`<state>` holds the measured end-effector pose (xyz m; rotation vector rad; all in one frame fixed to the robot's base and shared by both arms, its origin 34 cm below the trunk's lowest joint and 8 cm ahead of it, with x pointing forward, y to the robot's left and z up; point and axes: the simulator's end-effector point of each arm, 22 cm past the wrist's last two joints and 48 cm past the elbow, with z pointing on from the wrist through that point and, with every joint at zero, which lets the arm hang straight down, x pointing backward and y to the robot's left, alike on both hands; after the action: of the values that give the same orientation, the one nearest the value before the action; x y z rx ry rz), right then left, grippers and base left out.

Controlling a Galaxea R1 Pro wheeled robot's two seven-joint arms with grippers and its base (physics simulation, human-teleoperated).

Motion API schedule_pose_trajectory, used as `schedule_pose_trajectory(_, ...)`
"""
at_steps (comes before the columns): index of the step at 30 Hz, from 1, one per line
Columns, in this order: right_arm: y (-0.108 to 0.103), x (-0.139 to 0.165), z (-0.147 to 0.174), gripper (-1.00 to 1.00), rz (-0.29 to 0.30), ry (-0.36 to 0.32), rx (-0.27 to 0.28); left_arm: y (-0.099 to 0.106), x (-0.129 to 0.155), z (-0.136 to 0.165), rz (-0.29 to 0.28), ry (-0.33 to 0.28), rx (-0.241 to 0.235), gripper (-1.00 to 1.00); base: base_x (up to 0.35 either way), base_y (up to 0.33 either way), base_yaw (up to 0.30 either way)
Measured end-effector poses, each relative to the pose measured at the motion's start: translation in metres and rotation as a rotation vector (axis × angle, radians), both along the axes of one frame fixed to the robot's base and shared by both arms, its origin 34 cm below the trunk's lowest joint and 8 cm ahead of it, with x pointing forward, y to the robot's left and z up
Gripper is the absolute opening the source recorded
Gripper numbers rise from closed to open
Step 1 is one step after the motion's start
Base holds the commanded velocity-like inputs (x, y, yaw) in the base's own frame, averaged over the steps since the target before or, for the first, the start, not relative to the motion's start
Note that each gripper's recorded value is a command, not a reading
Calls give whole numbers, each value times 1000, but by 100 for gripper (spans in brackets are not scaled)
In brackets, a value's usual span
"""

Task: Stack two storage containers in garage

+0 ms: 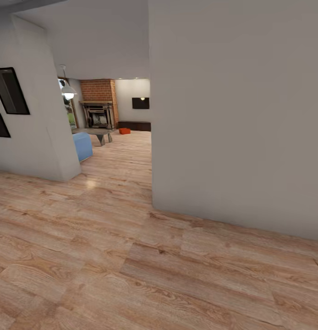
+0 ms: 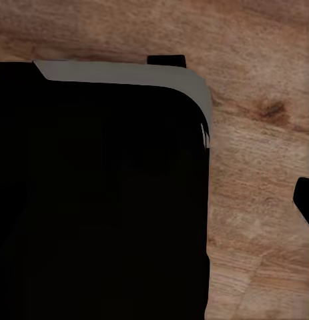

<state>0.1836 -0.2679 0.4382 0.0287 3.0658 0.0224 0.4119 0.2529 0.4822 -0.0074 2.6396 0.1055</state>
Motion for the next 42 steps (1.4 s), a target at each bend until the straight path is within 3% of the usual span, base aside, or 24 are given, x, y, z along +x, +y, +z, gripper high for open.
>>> schedule_pose_trajectory(42,0,0,0,100,0,0,0,0,0,0,0,-1,0,100,343,0,253)
